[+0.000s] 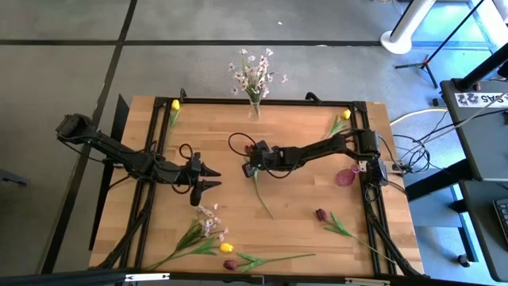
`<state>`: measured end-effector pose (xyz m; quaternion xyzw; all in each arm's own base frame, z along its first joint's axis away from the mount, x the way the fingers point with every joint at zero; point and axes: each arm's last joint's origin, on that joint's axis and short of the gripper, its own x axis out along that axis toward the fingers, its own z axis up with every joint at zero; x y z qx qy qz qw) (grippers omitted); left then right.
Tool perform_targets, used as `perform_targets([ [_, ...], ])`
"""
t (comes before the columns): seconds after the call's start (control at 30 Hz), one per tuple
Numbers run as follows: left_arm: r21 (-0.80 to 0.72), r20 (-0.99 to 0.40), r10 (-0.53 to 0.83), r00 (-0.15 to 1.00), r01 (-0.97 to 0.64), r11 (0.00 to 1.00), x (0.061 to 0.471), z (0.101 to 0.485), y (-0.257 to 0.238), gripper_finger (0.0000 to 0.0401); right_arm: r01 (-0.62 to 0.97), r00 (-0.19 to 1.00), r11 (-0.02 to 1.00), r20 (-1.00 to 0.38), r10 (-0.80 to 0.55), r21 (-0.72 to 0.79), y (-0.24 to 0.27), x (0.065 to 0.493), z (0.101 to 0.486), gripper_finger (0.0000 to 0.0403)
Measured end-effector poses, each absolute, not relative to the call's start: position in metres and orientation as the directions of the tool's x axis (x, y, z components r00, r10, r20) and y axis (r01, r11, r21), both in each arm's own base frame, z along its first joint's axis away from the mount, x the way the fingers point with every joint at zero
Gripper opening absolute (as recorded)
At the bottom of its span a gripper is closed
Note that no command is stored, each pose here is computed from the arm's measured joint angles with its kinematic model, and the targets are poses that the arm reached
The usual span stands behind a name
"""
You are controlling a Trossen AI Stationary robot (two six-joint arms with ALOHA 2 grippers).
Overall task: Sort flowers into vase by color
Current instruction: Put the top red flower into the purple vase
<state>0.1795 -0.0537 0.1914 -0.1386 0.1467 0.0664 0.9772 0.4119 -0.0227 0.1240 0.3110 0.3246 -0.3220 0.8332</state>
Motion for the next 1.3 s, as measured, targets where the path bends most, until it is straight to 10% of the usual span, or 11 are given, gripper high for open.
perform_targets([
  [0.33, -0.262, -0.284, 0.088, 0.955, -0.166, 0.951, 0.18, 0.194, -0.054, 0.0149, 0.72, 0.609, 0.636, -0.694, -0.385, 0.278, -0.023, 0.422, 0.106, 0.0135],
  [0.73, -0.264, -0.285, 0.088, 0.954, -0.166, 0.95, 0.18, 0.194, -0.054, 0.0149, 0.577, 0.68, 0.802, -0.637, -0.365, 0.157, -0.033, 0.42, 0.14, 0.0021],
  [1.3, -0.18, -0.213, 0.144, 0.966, -0.184, 0.966, 0.181, 0.201, -0.052, 0.0149, 0.029, 0.967, 0.993, 0.247, -0.055, 0.111, -0.033, 0.196, 0.301, 0.0008],
])
